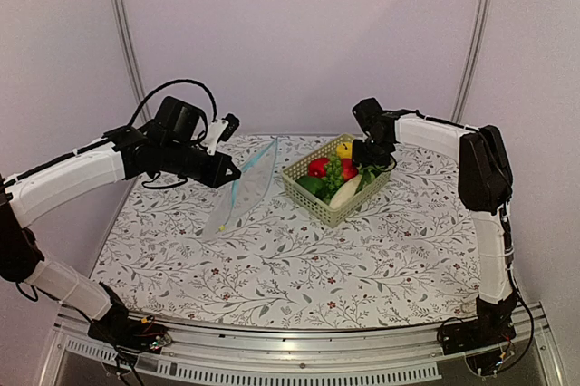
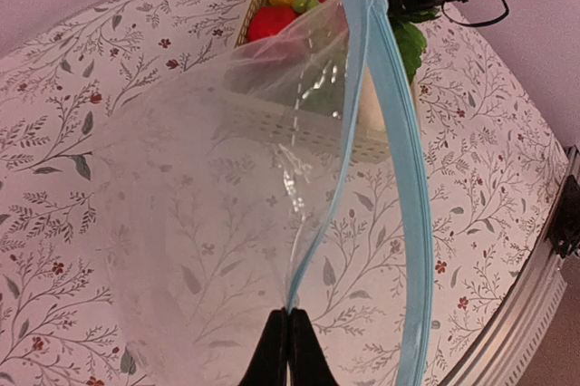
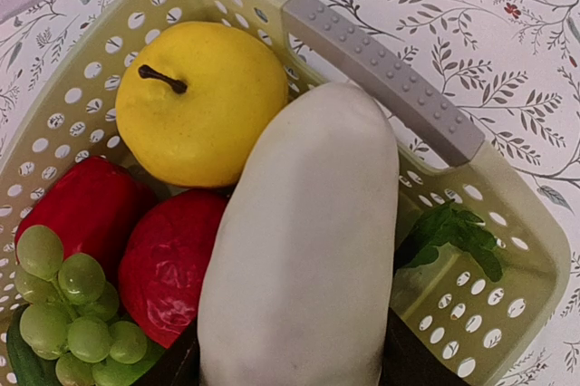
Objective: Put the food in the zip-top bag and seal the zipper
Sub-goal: Pick up the fake vegetable from the bin, then place the fake vegetable in the zipper food storage bag.
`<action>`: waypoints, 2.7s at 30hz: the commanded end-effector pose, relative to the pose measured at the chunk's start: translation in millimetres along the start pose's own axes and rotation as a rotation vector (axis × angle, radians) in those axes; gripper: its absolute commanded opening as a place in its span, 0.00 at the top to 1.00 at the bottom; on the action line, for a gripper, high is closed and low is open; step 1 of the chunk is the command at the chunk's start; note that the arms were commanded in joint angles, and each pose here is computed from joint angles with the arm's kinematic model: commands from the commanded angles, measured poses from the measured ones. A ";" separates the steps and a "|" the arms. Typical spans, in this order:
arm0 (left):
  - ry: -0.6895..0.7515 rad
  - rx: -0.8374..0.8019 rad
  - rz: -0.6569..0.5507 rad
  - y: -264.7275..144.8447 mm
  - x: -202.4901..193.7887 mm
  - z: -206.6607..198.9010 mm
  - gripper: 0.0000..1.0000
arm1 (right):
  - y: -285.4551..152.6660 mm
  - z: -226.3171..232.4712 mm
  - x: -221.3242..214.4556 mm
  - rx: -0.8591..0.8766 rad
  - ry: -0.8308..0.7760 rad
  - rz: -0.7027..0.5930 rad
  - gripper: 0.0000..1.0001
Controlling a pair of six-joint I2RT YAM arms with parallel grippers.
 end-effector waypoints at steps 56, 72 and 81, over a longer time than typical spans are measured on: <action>-0.079 -0.060 0.075 36.7 -23.0 -2.3 1.00 | -278.6 176.4 -106.7 1.148 -0.328 0.090 0.59; -0.061 -0.101 0.072 33.6 -24.6 -11.6 1.00 | -200.2 209.9 -100.6 0.980 -0.115 0.205 0.61; -0.039 -0.145 0.079 32.6 -27.1 -21.9 1.00 | -173.7 213.2 -89.1 0.868 0.003 0.146 0.63</action>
Point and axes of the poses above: each gripper's point midway between its finger pads, its own y axis out along the fingers, its own z axis along the line the jaws close on, x = y × z, the point moved 6 cm from there along -y, back along the fingers, and after that the axes turned 14 degrees about -y, right-handed, at the moved point
